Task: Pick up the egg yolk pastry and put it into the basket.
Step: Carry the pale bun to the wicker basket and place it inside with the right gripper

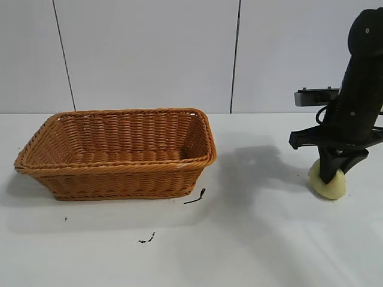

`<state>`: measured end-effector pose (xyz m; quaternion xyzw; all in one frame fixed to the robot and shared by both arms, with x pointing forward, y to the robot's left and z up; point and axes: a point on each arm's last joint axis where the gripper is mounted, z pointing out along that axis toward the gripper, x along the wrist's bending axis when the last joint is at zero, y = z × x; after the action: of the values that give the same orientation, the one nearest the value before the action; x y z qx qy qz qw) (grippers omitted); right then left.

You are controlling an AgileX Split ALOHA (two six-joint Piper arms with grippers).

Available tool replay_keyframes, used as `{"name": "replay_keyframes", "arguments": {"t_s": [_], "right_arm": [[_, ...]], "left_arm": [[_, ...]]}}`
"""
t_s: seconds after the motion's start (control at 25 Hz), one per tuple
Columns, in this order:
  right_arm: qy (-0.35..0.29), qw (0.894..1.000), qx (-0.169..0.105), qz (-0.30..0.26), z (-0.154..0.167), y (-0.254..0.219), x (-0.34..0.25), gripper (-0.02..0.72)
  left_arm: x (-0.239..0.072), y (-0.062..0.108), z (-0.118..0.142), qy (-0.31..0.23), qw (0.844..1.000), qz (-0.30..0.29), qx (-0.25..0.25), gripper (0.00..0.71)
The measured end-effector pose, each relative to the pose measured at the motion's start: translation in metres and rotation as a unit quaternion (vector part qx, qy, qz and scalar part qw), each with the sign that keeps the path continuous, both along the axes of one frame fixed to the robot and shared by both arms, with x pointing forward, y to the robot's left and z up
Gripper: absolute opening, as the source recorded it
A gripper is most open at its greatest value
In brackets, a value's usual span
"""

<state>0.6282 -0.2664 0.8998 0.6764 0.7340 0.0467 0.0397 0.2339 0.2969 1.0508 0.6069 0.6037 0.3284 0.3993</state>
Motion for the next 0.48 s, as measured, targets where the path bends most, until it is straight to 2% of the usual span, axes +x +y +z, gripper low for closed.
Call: {"name": "replay_keyframes", "arguments": {"t_s": [0.12,0.24,0.48], "right_arm": [[0.01,1.0,0.0,0.001,0.007,0.0,0.003,0.043],[0.002,1.0,0.0,0.006,0.031,0.001,0.01,0.043],[-0.103,0.995,0.006,0.014,0.128,0.002,0.022,0.043]], "left_arm": [[0.0,0.0,0.0,0.0,1.0,0.0,0.0,0.695],[0.0,0.0,0.0,0.0,1.0,0.0,0.0,0.695],[0.0,0.0,0.0,0.0,1.0,0.0,0.0,0.695]]}}
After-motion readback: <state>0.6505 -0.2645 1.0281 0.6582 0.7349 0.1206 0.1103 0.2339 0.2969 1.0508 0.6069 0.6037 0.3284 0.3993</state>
